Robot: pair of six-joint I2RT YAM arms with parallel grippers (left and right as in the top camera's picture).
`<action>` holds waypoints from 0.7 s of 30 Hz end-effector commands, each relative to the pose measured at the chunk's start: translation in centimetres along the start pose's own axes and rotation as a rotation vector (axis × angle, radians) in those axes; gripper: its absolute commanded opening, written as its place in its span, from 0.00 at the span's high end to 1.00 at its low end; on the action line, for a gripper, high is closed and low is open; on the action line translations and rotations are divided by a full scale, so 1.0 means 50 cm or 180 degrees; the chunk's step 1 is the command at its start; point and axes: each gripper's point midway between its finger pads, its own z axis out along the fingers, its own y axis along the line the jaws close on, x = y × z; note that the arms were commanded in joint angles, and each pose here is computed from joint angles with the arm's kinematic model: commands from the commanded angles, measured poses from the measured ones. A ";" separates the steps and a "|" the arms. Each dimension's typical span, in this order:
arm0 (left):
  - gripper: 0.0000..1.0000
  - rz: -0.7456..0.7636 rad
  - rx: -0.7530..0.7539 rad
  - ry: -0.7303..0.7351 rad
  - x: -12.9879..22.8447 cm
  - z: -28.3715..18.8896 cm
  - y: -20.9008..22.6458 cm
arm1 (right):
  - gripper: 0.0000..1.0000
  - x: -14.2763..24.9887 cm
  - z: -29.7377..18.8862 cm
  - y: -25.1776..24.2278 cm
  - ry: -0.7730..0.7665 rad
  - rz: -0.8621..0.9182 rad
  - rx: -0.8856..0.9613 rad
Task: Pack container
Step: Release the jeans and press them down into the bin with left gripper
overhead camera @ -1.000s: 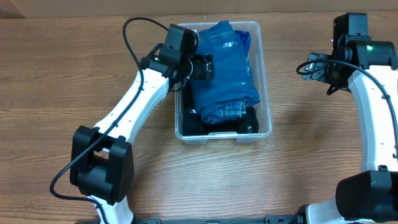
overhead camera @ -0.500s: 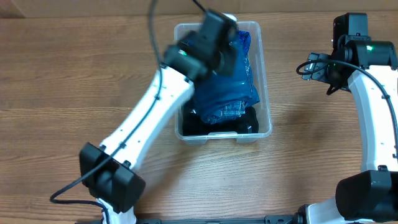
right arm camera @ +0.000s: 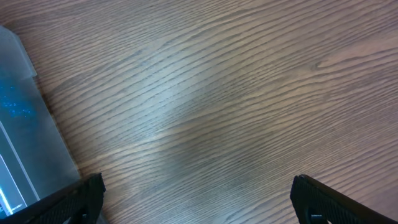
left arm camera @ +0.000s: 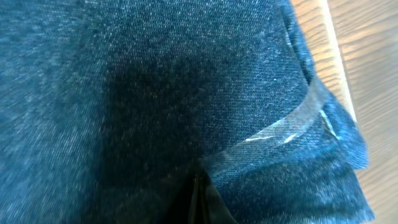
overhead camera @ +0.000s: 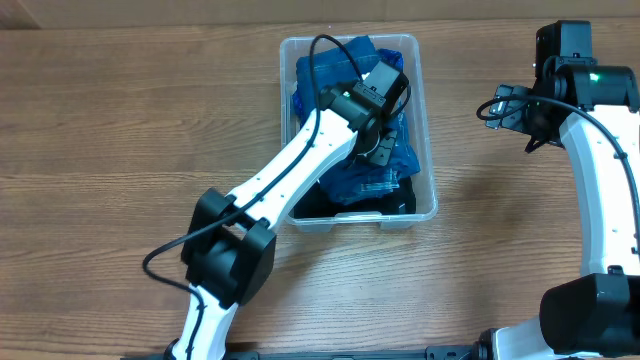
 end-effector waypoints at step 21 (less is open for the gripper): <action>0.81 -0.0214 -0.0670 -0.1493 -0.227 -0.167 0.109 | 0.00 -0.020 -0.034 -0.007 -0.0188 0.0058 -0.0020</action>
